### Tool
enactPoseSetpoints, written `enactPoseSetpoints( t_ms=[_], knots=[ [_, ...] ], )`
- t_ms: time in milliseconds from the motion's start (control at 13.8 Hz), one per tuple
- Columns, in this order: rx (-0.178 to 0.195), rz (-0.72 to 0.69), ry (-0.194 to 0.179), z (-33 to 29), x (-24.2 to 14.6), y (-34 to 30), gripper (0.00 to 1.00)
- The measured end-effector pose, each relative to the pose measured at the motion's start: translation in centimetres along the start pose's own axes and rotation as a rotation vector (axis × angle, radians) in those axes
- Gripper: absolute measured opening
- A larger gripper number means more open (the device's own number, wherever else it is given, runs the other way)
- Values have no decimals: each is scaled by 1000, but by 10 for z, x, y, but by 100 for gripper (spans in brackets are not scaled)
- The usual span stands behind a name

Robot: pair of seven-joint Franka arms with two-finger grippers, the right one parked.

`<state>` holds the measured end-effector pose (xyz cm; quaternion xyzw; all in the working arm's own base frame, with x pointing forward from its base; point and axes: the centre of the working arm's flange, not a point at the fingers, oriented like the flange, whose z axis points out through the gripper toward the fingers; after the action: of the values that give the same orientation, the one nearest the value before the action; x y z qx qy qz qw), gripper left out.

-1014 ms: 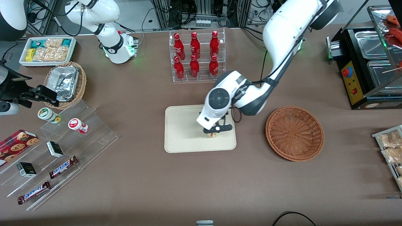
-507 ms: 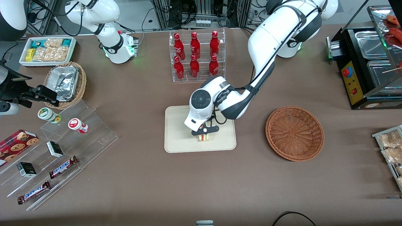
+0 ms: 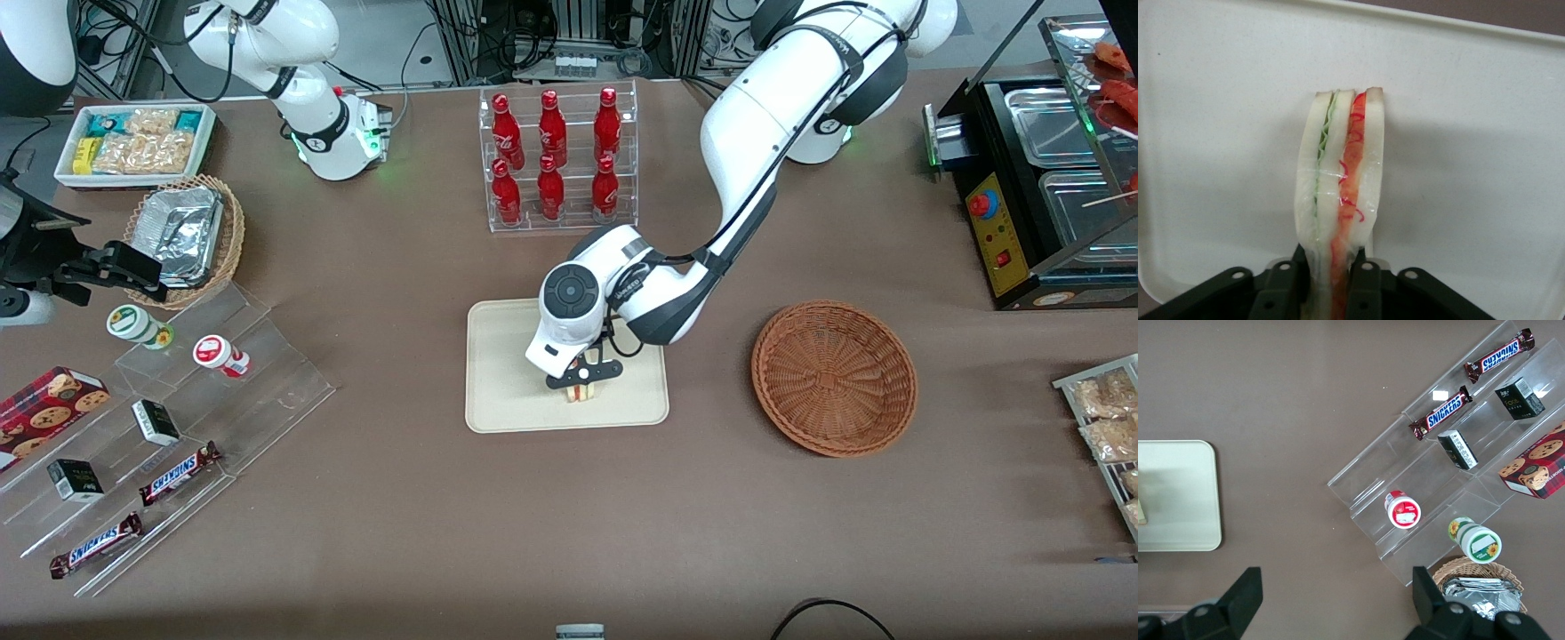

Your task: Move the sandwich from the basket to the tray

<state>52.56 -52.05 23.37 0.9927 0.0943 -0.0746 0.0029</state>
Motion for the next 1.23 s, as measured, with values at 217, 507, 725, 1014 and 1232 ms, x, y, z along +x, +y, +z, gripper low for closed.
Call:
enactPoseSetpoints(
  t_ms=[217, 507, 725, 1014, 1232],
  knots=[
    [-1, -10, -1, -6, 1, 1, 64],
    [11, -35, -22, -43, 4, 1, 100],
    [-2, -59, -54, -79, 3, -6, 100],
    [34, 15, -86, -117, 20, -40, 100],
    [65, 148, -117, -144, 44, -80, 100]
  ],
)
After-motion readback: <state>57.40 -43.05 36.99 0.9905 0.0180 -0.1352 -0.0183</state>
